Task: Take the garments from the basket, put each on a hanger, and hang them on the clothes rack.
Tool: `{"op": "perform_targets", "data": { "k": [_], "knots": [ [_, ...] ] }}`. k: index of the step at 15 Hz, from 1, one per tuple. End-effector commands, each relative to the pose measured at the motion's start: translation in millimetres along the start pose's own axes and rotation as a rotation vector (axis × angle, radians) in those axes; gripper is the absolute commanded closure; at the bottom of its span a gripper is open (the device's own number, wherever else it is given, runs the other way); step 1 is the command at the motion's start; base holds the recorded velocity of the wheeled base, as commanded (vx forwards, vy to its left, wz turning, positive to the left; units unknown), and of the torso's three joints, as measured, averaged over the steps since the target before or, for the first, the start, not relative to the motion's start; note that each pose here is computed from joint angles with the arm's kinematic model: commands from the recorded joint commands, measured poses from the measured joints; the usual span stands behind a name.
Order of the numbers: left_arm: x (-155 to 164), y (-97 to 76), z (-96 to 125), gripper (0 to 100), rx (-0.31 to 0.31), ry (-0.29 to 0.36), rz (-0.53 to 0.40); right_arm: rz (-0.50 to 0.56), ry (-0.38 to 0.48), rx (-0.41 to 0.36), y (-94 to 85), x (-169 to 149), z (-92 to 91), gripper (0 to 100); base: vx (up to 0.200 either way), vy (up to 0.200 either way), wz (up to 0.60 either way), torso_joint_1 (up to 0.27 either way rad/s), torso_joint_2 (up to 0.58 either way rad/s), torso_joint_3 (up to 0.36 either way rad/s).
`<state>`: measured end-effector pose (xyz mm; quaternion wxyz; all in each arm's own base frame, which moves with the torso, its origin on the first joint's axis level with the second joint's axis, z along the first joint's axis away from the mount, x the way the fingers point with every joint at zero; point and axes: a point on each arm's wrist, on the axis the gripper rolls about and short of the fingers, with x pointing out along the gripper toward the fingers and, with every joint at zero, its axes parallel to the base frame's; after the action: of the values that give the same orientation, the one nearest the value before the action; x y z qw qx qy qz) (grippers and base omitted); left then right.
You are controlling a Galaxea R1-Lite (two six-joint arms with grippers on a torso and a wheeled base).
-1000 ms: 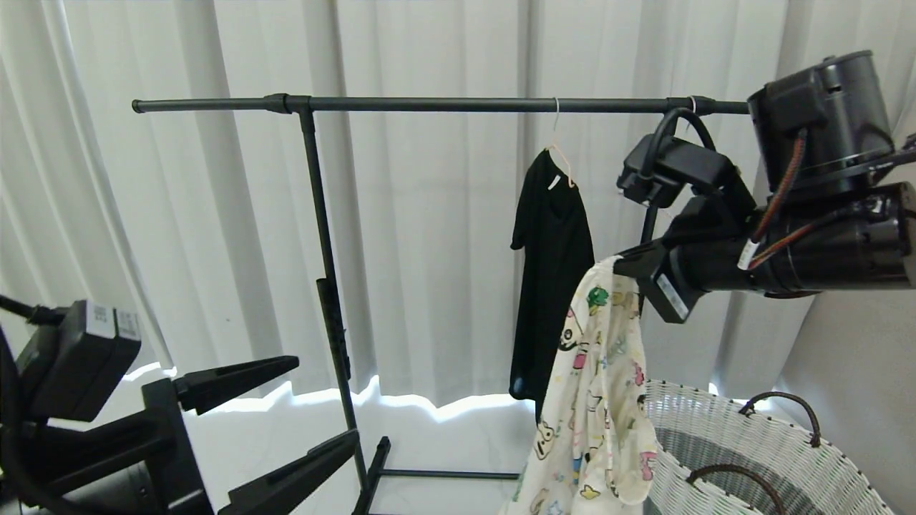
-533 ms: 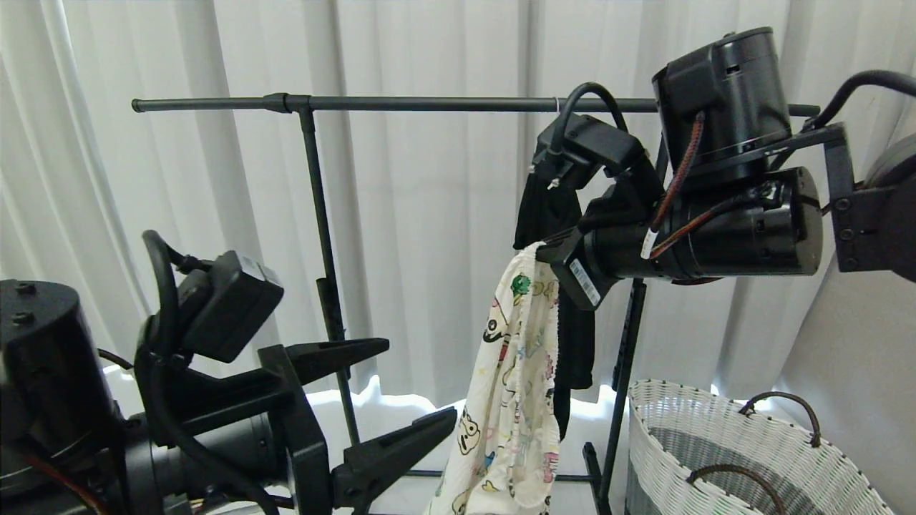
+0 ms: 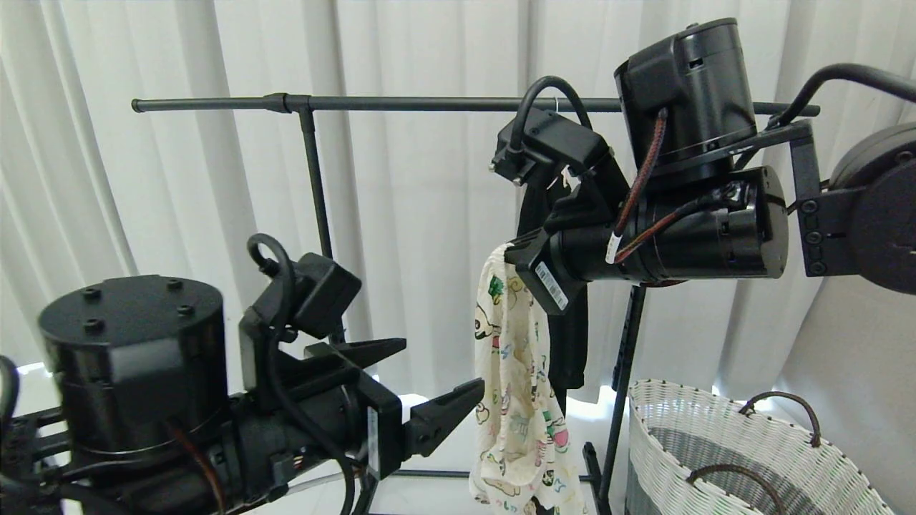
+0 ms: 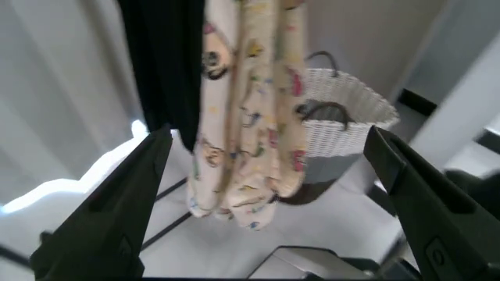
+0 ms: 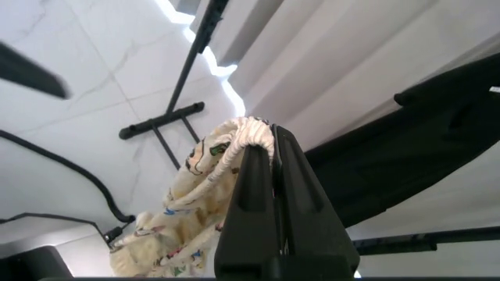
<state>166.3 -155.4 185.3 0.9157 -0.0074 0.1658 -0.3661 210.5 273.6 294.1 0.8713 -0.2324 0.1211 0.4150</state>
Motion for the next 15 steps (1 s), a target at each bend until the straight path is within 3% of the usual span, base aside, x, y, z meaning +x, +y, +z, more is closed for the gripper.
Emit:
{"op": "perform_targets", "data": {
  "k": [1, 4, 6, 9, 12, 15],
  "knots": [
    [29, 1.6, -4, 0, -0.002, 0.053, 0.041, -0.004, -0.009, -0.001, -0.2, -1, 2.7, 100, 0.0, 0.0, 0.0, 0.0, 0.0, 0.0],
    [48, 1.1, -13, 0, 0.005, 0.094, 0.055, -0.019, -0.011, 0.0, -1.0, -3, 4.0, 100, 0.0, 0.0, 0.0, 0.0, 0.0, 0.0],
    [54, 4.3, -22, 0, 0.009, 0.121, 0.122, -0.019, -0.014, 0.0, -1.3, -4, 4.5, 100, 0.0, 0.0, 0.0, 0.0, 0.0, 0.0],
    [47, 9.1, -45, 0, 0.022, 0.185, 0.229, -0.024, -0.022, 0.0, -2.2, -9, 5.9, 100, 0.0, 0.0, 0.0, 0.0, 0.0, 0.0],
    [33, 11.2, -61, 0, 0.025, 0.189, 0.237, -0.05, -0.035, 0.003, -5.3, -19, 9.2, 100, 0.0, 0.0, 0.0, 0.0, 0.0, 0.0],
    [27, 13.5, -79, 0, 0.036, 0.244, 0.243, -0.055, -0.052, 0.005, -7.3, -30, 11.9, 100, 0.0, 0.0, 0.0, 0.0, 0.0, 0.0]
  ]
}}
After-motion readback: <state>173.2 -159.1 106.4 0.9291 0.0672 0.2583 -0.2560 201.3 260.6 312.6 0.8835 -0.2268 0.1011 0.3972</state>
